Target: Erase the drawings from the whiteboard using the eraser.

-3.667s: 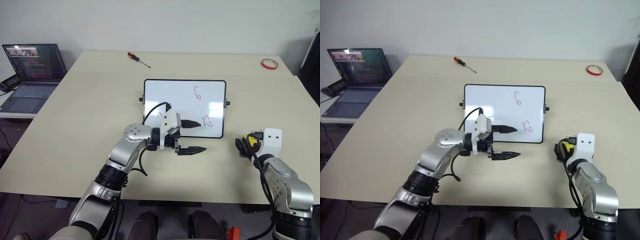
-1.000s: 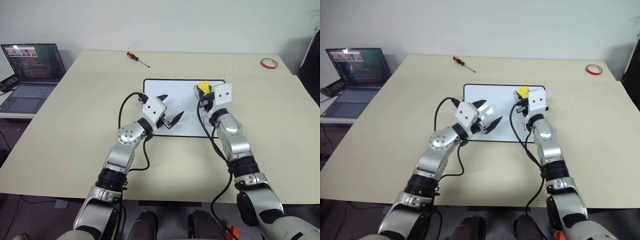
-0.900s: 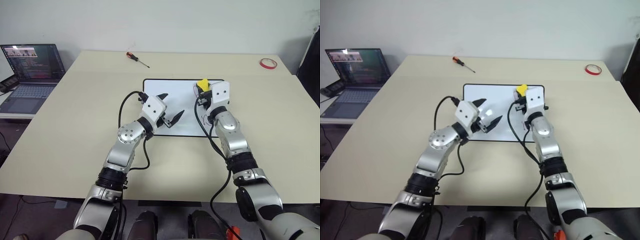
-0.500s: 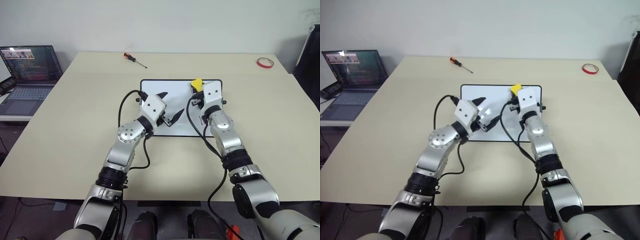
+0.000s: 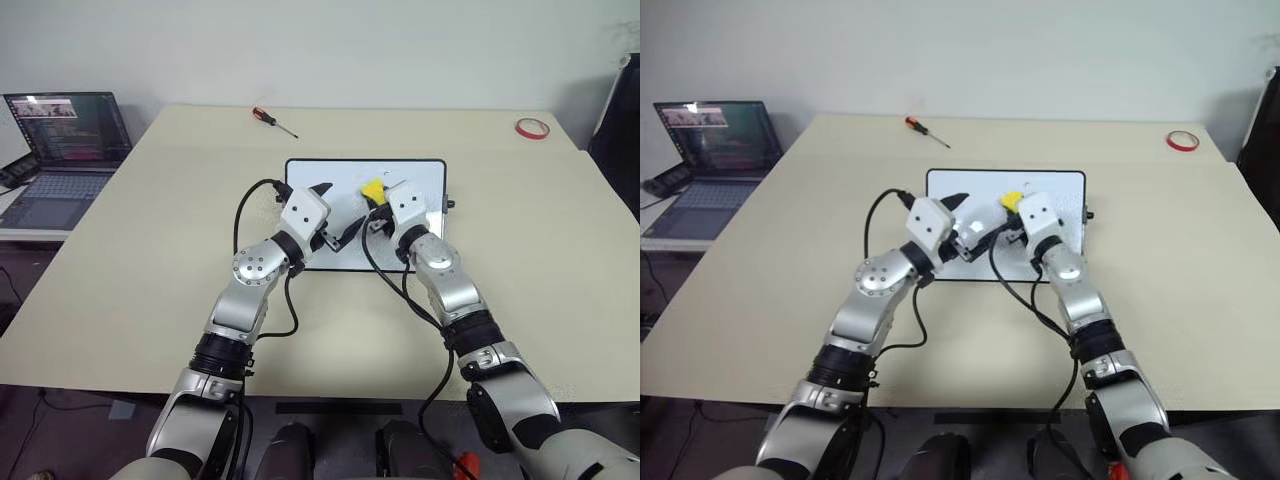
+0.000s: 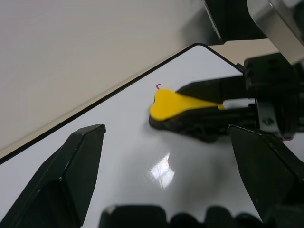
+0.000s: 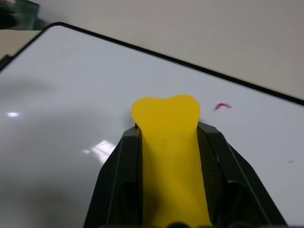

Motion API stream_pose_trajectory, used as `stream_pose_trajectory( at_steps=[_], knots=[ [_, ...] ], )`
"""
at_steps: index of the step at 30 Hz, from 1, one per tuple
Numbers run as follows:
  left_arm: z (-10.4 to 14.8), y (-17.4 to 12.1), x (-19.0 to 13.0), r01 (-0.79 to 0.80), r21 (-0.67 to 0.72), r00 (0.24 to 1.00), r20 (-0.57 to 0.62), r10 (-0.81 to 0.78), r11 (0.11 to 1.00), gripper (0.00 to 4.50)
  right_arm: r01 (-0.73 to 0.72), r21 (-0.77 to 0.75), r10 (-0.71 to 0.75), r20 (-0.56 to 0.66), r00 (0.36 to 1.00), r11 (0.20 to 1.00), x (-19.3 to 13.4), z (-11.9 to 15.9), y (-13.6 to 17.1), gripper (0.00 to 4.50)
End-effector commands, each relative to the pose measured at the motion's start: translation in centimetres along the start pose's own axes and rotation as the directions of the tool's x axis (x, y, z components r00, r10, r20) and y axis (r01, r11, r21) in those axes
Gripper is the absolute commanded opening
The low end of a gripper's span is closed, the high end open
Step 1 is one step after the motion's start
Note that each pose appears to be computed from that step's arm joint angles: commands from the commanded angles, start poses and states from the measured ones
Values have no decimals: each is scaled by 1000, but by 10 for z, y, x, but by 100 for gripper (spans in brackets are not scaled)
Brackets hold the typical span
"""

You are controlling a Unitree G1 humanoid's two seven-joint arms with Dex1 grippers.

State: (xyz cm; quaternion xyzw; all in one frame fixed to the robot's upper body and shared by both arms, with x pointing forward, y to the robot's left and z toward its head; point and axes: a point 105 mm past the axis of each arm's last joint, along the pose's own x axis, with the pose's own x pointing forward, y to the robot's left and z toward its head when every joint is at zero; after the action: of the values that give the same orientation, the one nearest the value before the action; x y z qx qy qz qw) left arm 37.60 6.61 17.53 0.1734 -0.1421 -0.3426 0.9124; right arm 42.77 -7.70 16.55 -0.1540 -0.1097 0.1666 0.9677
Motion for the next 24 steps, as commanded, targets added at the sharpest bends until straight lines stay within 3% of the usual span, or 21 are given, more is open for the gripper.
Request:
stream_pose_trajectory(
  at_steps=[1, 8, 18, 24],
  knots=[
    [17, 3, 4, -6, 34, 998, 62, 4, 999, 450, 162, -20, -162, -27, 986, 987, -3, -5, -35, 120],
    [19, 4, 8, 1, 36, 998, 67, -3, 999, 450, 191, -38, -192, -31, 981, 981, 0, -2, -37, 120],
    [19, 3, 7, -4, 36, 997, 71, 2, 999, 450, -21, -24, 21, 3, 1000, 999, 12, 9, 10, 120],
    [19, 4, 6, -11, 36, 998, 68, 8, 999, 450, -77, -24, 77, 29, 997, 997, 13, 14, 18, 120]
  ],
)
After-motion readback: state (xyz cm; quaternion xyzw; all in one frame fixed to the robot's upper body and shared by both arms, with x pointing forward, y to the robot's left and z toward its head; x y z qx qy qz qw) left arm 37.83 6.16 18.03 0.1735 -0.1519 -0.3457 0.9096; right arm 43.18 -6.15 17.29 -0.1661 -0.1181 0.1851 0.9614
